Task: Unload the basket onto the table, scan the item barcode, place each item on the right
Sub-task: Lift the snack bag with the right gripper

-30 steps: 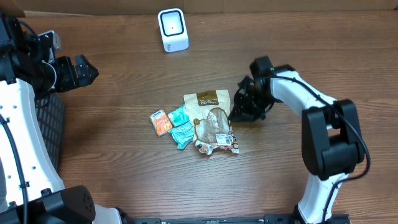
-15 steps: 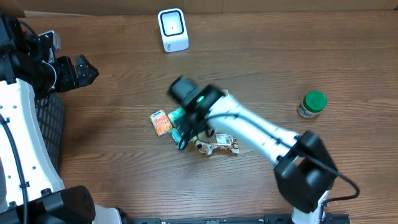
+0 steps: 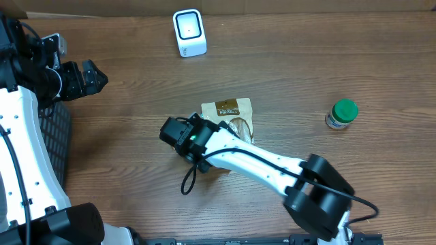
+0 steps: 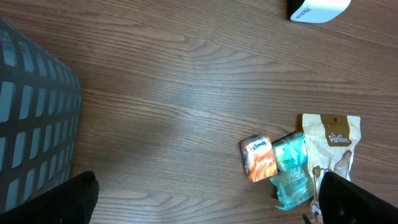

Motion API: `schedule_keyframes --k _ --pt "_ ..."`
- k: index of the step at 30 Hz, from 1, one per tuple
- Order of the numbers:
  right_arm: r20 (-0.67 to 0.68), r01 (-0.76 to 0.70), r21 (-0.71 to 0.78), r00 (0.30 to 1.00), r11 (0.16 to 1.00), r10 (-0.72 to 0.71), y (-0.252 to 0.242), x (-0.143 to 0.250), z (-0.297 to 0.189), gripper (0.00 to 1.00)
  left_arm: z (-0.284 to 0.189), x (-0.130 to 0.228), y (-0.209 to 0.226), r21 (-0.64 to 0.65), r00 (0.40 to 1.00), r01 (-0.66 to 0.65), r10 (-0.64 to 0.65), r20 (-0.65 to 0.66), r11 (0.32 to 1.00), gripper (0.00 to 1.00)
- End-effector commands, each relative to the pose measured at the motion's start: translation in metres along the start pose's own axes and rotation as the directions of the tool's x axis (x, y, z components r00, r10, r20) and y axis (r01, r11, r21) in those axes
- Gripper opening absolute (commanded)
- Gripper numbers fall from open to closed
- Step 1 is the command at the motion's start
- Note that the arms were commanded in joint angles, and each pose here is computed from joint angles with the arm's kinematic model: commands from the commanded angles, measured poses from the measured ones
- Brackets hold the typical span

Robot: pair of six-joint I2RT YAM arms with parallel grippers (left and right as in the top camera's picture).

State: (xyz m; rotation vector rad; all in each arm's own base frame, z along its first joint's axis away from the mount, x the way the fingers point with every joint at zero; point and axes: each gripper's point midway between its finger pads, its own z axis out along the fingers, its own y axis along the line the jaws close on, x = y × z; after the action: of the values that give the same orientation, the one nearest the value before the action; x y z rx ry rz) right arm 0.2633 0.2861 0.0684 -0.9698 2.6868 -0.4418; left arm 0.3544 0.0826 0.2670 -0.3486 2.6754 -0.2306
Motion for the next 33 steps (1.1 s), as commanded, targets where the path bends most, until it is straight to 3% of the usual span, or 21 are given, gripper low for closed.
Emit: schedule_keyframes --k 1,9,14,19,25,27,28,33 --pt "-0.032 0.02 0.067 0.999 0.998 -0.018 -0.001 0.003 0.015 0.91 -0.002 -0.002 -0.004 0.006 0.999 -0.032 0.032 0.01 0.999 0.99" --pt "-0.054 0.009 0.081 0.999 0.997 -0.005 -0.004 0.006 0.021 0.9 -0.002 -0.002 -0.004 0.006 0.999 -0.032 0.032 0.01 0.999 1.0" --pt "-0.086 -0.015 0.115 0.996 0.993 0.025 -0.022 0.014 0.033 0.84 -0.002 -0.002 -0.004 0.006 0.999 -0.032 0.032 0.01 0.999 0.99" --pt "-0.135 -0.037 0.128 0.989 0.991 0.055 -0.037 0.025 0.045 0.65 -0.002 -0.002 -0.004 0.006 0.999 -0.032 0.032 0.01 0.999 1.0" --pt "-0.098 -0.079 0.119 0.991 0.99 0.091 -0.041 0.014 0.049 0.19 -0.002 -0.002 -0.004 0.006 0.999 -0.032 0.032 0.01 0.999 0.99" --pt "-0.063 -0.098 0.109 0.992 0.989 0.106 -0.04 0.005 0.05 0.08 -0.002 -0.002 -0.004 0.006 0.999 -0.032 0.032 0.01 0.999 1.0" --pt "-0.044 -0.108 0.104 0.993 0.989 0.113 -0.038 0.001 0.051 0.04 -0.002 -0.002 -0.004 0.006 0.999 -0.032 0.032 0.01 0.999 0.99" --pt "0.076 -0.181 0.055 0.981 0.982 0.177 -0.035 -0.031 0.053 0.04 -0.002 -0.002 -0.004 0.006 0.999 -0.032 0.032 0.01 0.999 0.99"
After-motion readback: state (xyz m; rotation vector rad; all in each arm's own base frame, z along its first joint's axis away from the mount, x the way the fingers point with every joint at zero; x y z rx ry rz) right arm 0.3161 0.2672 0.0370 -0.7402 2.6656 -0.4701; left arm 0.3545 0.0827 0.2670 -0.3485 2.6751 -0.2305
